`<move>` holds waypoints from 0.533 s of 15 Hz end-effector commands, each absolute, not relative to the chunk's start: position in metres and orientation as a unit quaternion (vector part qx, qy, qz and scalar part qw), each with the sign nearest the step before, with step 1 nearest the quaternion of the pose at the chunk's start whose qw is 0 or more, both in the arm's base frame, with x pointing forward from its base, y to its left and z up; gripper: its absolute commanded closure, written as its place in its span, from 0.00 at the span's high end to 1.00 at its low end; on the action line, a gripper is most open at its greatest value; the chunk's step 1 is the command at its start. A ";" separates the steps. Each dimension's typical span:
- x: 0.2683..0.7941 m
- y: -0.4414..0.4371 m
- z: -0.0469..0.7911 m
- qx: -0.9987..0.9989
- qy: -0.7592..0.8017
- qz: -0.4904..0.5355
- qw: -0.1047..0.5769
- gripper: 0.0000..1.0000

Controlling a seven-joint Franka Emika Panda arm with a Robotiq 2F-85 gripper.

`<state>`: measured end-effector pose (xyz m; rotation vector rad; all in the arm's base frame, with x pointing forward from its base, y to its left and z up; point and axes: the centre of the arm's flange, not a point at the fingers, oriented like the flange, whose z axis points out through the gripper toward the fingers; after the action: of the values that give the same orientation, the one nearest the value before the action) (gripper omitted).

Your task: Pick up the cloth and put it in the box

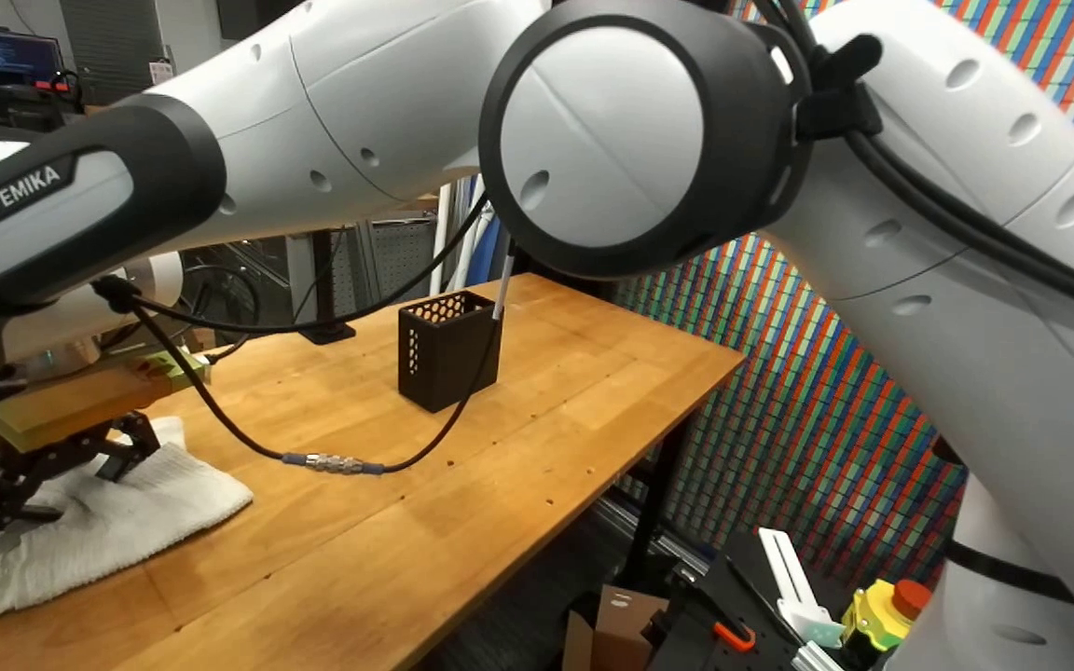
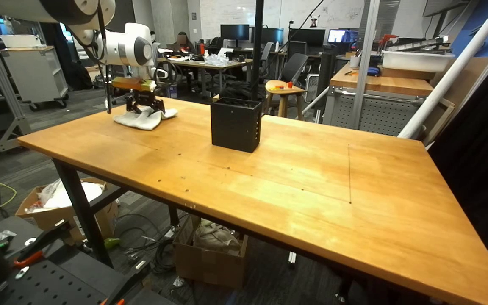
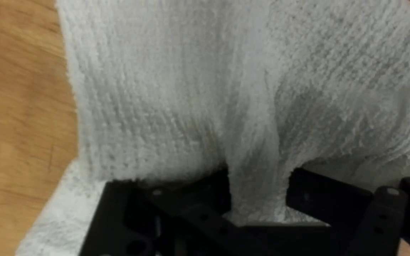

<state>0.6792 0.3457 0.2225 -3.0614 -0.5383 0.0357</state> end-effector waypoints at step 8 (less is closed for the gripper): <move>0.679 0.327 0.288 -0.985 -0.169 0.000 -0.018 0.00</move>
<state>0.6838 0.3380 0.2540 -3.0880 -0.5405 0.0116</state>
